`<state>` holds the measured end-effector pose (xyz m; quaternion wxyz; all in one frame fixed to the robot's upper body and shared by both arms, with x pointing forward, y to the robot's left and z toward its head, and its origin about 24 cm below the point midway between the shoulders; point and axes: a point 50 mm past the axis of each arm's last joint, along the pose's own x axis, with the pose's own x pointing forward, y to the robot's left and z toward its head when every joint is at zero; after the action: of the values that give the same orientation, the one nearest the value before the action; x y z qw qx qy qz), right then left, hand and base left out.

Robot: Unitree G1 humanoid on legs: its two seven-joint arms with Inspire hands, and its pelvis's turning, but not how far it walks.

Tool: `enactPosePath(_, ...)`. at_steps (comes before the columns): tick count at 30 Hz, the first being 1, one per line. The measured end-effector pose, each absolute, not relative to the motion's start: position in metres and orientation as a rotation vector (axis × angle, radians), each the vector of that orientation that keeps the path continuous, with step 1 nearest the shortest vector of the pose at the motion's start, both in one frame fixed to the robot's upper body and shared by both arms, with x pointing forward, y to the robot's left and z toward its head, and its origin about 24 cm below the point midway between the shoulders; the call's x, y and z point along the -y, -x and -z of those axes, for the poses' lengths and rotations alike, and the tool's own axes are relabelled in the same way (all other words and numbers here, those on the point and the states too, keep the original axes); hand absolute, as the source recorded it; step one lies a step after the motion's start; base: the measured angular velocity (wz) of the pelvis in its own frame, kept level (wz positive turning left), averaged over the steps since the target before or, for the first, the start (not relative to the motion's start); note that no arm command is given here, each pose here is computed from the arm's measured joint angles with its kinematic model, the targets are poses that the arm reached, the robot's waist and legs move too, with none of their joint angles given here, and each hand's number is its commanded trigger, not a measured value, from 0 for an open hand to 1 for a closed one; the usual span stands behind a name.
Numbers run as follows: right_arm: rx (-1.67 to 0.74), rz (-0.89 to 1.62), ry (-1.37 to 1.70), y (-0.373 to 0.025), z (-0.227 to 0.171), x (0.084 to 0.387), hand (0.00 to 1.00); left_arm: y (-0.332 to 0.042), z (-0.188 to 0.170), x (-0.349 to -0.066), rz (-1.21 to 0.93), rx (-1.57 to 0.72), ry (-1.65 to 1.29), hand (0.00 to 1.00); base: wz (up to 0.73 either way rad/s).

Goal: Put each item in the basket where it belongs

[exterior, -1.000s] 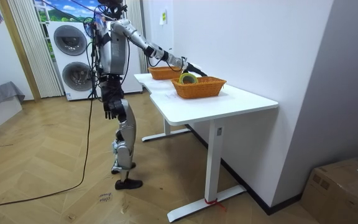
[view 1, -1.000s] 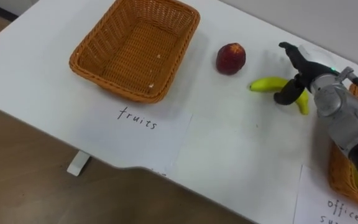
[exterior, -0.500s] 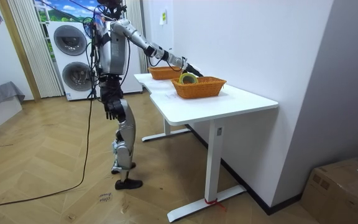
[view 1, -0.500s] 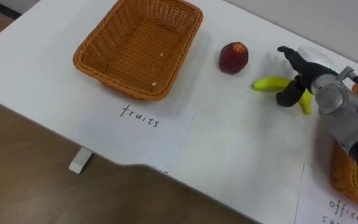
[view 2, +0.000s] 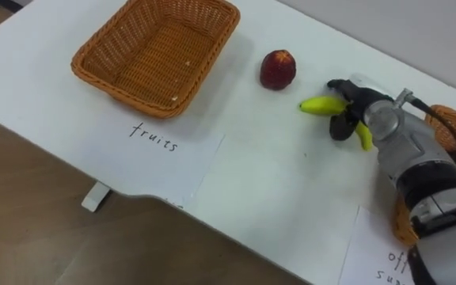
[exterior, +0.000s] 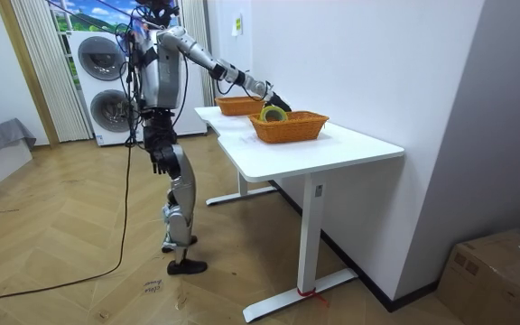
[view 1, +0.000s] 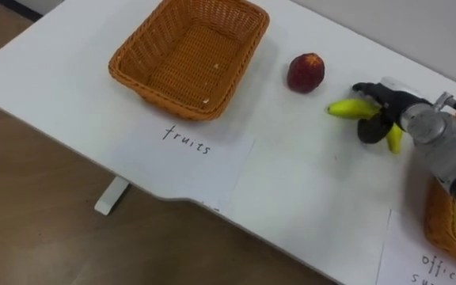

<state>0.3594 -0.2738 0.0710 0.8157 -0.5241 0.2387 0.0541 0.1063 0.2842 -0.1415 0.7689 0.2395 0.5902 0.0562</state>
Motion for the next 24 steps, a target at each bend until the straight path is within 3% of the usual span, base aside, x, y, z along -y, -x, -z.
enactPosePath(24, -0.569, -0.144, 1.013, -0.356, -0.069, 0.28, 1.0, -0.105, 0.136, -0.298, -0.146, -1.276, -0.554, 0.0, -0.01)
